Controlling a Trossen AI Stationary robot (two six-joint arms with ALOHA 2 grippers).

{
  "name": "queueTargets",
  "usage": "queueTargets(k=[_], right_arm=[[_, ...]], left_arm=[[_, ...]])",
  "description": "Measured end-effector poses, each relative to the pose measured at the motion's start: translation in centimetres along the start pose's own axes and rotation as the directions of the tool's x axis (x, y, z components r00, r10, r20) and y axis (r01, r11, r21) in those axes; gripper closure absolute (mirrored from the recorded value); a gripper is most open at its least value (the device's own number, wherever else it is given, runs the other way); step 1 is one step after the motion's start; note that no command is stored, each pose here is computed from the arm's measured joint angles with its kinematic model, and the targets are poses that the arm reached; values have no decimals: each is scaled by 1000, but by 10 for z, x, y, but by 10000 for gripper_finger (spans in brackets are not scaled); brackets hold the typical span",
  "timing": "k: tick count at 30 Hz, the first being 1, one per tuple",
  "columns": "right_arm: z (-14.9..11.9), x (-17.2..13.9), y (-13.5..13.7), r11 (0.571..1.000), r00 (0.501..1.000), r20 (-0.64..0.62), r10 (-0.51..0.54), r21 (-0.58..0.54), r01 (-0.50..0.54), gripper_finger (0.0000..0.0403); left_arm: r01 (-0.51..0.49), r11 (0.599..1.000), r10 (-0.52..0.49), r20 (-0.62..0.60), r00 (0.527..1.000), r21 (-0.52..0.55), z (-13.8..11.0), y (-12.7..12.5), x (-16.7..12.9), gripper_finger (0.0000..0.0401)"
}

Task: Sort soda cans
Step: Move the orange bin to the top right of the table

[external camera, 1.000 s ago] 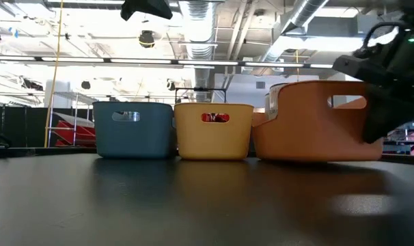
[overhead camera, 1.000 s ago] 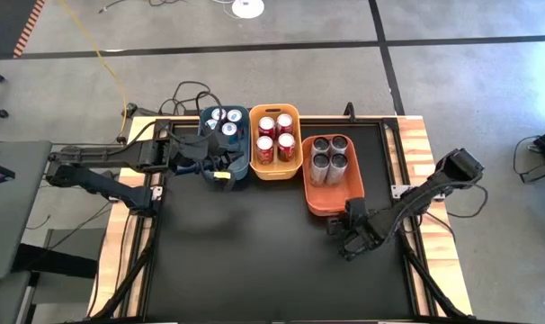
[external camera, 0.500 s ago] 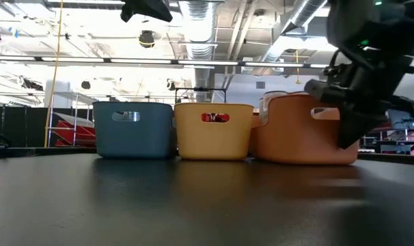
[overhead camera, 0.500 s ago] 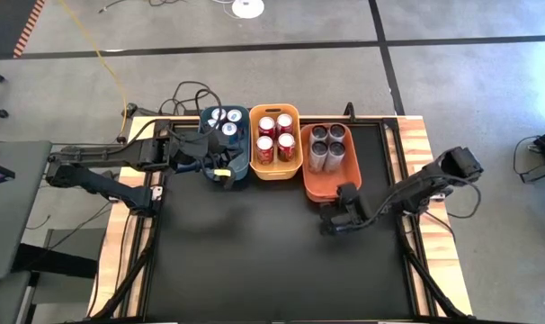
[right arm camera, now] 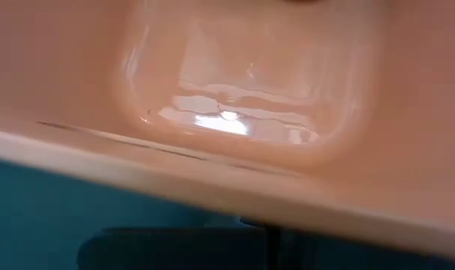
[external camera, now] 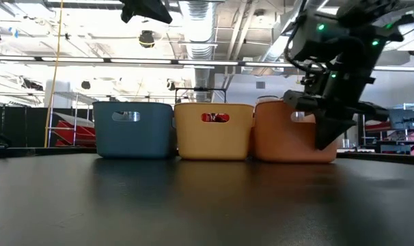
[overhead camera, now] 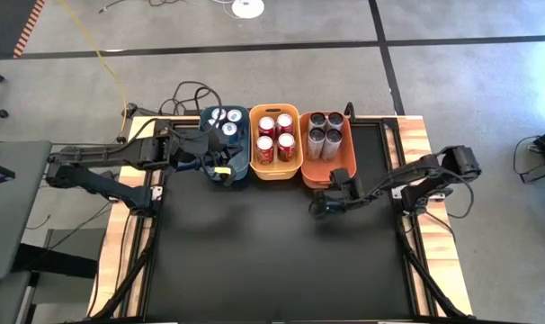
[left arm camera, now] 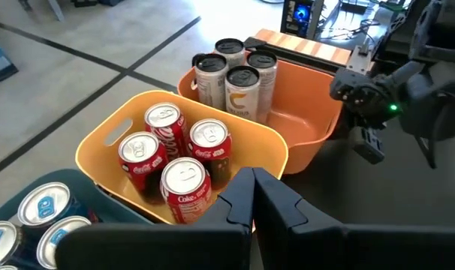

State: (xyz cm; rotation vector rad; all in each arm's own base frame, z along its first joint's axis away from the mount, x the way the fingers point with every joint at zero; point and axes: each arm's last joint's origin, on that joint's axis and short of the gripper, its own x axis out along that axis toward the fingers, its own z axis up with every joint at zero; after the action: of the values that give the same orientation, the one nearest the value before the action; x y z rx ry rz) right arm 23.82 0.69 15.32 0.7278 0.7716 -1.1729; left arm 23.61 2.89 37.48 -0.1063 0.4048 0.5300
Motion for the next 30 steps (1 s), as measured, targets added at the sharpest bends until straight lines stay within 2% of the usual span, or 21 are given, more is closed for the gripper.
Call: queueTargets(k=[5,11,17,25,30], right_arm=[[14,9,-3,999,1000,-3,-26,-27,26,403],[29,17,0,999,1000,-2,10,-50,-10,403],[38,23,-3,998,1000,-14,3,-66,-4,403],[34,21,-2,997,996,-83,26,-71,-32,401],[22,14,0,998,987,-152,53,-33,-59,369]], left_arm=[[-7,1000,7,-1,1000,11,0,2,1,401],[-33,999,33,-1,999,5,1,8,3,401],[-60,998,60,-2,998,4,2,15,5,401],[-90,996,90,-3,996,3,3,22,8,401],[-107,994,107,-8,994,-2,3,26,9,401]])
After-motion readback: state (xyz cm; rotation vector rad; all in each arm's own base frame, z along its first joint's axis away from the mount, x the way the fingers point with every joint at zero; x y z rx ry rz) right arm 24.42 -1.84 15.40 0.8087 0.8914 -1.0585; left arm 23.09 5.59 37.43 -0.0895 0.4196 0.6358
